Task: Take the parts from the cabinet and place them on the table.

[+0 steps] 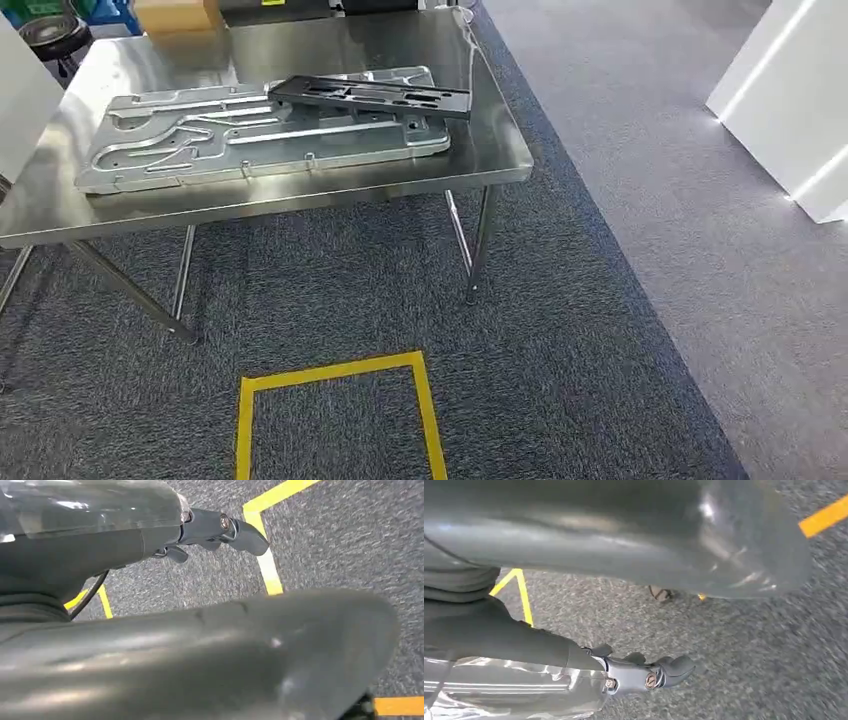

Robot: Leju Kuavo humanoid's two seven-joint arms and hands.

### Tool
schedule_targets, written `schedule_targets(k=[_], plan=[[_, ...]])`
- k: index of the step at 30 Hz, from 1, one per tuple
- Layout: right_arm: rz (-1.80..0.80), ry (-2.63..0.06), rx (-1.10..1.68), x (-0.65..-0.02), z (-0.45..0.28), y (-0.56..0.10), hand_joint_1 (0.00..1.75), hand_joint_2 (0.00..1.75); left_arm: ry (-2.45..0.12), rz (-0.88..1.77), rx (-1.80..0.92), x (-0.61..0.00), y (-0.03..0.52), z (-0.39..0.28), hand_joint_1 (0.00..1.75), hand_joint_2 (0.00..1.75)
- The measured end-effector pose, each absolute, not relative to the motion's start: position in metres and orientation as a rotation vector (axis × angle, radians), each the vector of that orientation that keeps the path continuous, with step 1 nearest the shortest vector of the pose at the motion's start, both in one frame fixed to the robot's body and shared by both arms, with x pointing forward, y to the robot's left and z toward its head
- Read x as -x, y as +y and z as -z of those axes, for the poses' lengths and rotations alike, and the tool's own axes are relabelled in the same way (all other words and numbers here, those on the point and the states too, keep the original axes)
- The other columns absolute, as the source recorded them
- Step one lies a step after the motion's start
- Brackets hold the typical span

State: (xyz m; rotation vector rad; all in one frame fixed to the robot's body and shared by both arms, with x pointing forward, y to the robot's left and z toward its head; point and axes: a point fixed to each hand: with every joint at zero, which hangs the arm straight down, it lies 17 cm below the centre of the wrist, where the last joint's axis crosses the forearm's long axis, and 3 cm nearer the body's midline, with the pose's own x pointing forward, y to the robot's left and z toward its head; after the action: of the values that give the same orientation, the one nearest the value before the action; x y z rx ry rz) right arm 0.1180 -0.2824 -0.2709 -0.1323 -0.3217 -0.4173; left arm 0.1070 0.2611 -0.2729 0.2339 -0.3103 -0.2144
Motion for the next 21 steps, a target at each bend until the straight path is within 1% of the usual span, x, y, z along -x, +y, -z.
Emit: schedule_targets(k=[14, 15, 21], plan=[[0.347, -0.272, 0.113, -0.109, 0.274, -0.27, 0.0, 0.0, -0.306, 0.222, -0.229, -0.109, 0.26, 0.273, 0.0, 0.0], [0.345, -0.271, 0.114, -0.109, 0.274, -0.27, 0.0, 1.75, -0.306, 0.222, -0.229, -0.109, 0.26, 0.273, 0.0, 0.0], [0.325, -0.252, 0.123, -0.11, 0.274, -0.271, 0.0, 1.75, -0.306, 0.23, -0.223, -0.11, 0.258, 0.273, 0.0, 0.0]])
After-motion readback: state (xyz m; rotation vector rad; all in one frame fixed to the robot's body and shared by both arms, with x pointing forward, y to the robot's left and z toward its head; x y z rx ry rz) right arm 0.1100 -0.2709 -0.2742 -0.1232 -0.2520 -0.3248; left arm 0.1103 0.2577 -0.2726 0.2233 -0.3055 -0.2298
